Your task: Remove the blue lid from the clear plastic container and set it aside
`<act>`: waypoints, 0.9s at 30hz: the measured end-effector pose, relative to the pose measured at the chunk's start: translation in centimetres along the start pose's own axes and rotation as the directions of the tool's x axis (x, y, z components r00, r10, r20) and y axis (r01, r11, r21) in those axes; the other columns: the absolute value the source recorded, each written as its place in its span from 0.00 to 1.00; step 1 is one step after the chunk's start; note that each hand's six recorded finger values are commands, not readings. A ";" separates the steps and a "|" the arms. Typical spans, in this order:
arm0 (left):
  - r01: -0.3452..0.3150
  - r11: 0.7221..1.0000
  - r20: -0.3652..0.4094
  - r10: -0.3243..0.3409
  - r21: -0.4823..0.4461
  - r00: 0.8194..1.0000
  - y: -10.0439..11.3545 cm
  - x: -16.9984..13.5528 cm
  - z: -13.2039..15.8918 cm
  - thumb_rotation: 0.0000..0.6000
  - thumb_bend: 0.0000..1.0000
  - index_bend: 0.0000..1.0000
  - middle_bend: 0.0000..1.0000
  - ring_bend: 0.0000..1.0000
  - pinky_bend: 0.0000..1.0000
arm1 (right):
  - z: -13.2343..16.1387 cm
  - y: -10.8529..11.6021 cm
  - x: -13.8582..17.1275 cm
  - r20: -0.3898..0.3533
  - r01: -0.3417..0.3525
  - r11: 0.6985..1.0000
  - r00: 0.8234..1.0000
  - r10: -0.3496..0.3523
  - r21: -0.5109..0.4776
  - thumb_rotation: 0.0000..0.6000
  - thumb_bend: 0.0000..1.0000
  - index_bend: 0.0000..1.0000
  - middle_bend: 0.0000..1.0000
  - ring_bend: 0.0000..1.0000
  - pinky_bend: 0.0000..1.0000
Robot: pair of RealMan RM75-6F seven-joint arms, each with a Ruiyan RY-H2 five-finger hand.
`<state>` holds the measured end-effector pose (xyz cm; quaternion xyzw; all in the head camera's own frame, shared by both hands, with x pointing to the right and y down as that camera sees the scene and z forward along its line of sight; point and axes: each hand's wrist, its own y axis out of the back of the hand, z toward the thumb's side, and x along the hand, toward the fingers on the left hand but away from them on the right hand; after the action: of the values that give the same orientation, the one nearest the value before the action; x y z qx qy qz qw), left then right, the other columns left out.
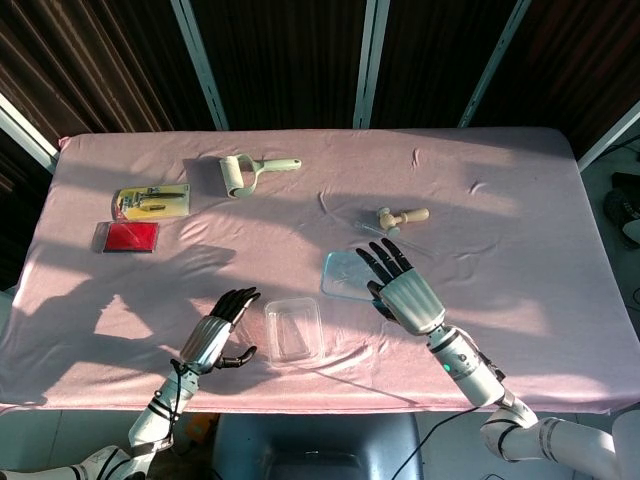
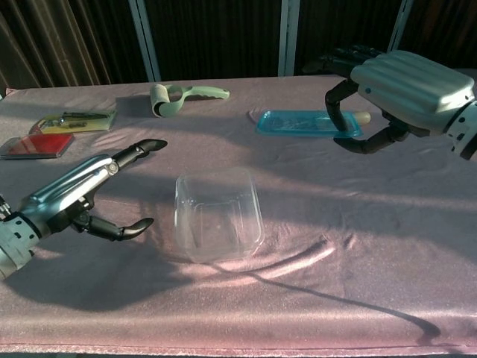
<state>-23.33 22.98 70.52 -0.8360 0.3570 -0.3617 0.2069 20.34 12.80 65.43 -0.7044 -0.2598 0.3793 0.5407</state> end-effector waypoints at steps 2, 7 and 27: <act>-0.006 1.000 -0.003 0.006 0.004 1.000 0.3 0.0 -0.2 1.00 0.31 0.00 0.00 0.00 0.00 | -1.2 -0.3 0.2 0.028 -0.018 1.000 0.999 0.017 0.020 1.00 0.47 0.85 0.21 0.02 0.13; -0.020 1.000 -0.011 0.020 0.019 1.000 1.2 -0.4 -0.9 1.00 0.31 0.00 0.00 0.00 0.00 | -3.5 -1.6 0.8 0.076 -0.069 0.996 0.995 0.065 0.063 1.00 0.47 0.82 0.21 0.02 0.13; 0.119 0.955 -0.103 -0.094 0.272 0.990 6.5 -7.9 -3.7 1.00 0.32 0.00 0.00 0.00 0.00 | -2.9 -3.8 5.6 0.084 -0.312 0.950 0.947 0.311 -0.006 1.00 0.14 0.00 0.00 0.00 0.00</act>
<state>-32.88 24.29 65.42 -0.8000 0.2657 -0.4555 0.2862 26.07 16.59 67.99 -0.7182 -0.1664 0.4901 0.4652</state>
